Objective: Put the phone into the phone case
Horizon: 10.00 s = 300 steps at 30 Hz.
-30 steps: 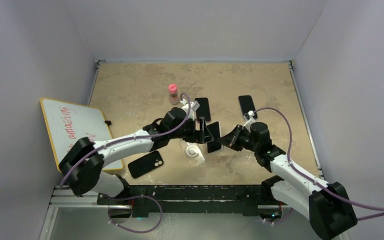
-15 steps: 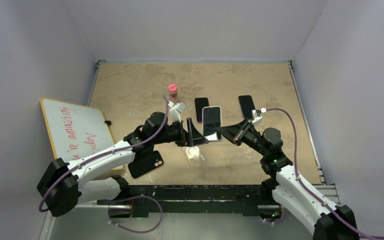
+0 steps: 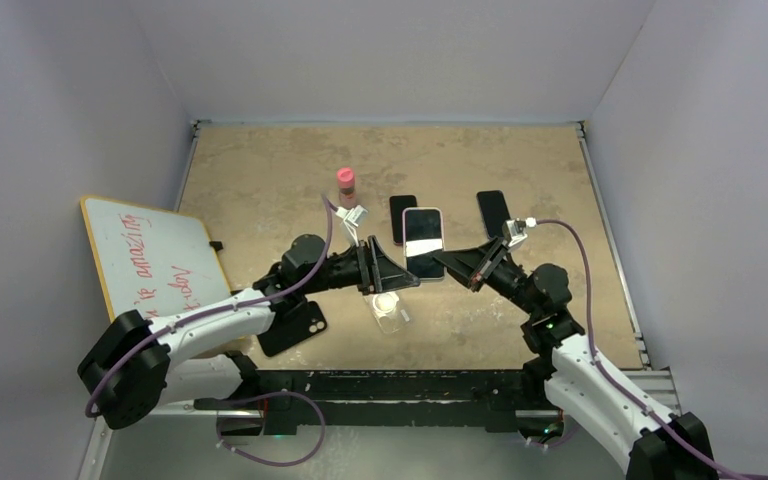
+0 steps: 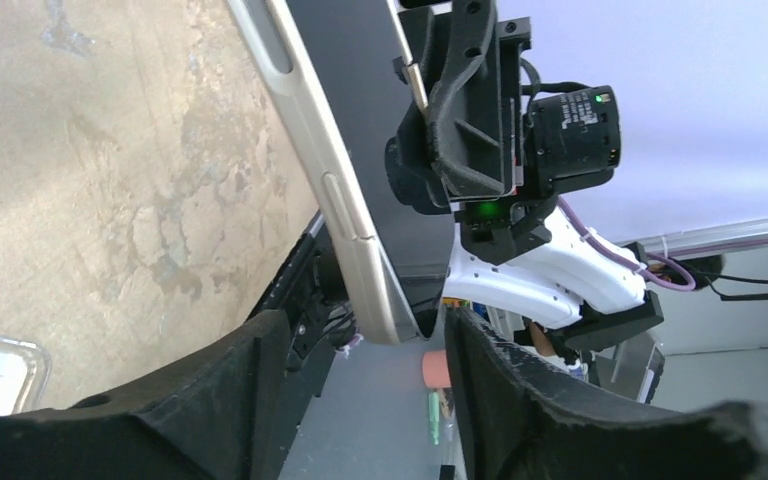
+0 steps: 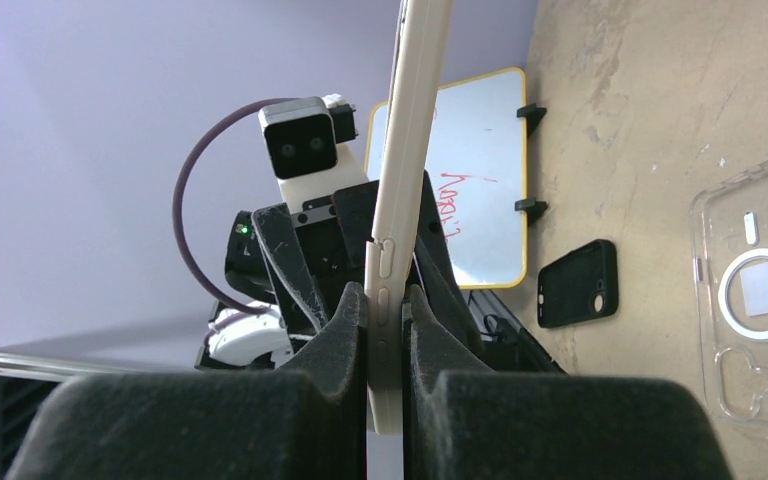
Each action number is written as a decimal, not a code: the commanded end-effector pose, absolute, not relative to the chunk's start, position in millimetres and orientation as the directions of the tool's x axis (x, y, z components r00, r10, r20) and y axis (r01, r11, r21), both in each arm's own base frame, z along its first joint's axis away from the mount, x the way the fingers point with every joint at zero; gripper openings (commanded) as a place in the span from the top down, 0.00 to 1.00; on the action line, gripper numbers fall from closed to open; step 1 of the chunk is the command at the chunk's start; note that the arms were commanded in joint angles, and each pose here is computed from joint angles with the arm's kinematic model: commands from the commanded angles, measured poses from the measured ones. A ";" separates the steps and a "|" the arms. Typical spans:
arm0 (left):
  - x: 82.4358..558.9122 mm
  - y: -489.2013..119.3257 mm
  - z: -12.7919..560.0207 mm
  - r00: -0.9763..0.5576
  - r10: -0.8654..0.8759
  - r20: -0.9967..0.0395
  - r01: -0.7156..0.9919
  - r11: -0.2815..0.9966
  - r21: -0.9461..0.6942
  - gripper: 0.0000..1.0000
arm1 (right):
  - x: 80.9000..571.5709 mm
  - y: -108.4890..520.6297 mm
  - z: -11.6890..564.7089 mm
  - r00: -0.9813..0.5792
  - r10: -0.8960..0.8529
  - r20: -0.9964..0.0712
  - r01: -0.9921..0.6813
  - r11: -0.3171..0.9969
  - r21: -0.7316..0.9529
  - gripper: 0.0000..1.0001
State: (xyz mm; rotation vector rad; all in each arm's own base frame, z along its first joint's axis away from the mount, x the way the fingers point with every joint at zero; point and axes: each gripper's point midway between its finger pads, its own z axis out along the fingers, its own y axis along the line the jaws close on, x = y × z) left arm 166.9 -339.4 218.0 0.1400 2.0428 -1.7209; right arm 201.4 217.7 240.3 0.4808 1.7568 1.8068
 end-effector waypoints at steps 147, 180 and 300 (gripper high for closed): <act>171.5 -321.6 219.7 -0.874 -0.026 -0.485 0.469 0.217 -0.856 1.00 | 210.6 252.7 252.6 -0.760 0.371 -0.534 -0.465 0.263 0.845 0.88; 160.0 -316.0 243.7 -0.857 -0.046 -0.513 0.502 0.153 -0.851 0.62 | 196.5 256.1 261.0 -0.829 0.429 -0.358 -0.380 0.035 0.924 1.00; 220.2 -167.4 218.5 -0.536 0.038 -0.843 0.398 0.892 -0.213 0.06 | 348.9 186.5 98.9 -0.787 0.263 -0.558 -0.007 0.901 0.434 0.01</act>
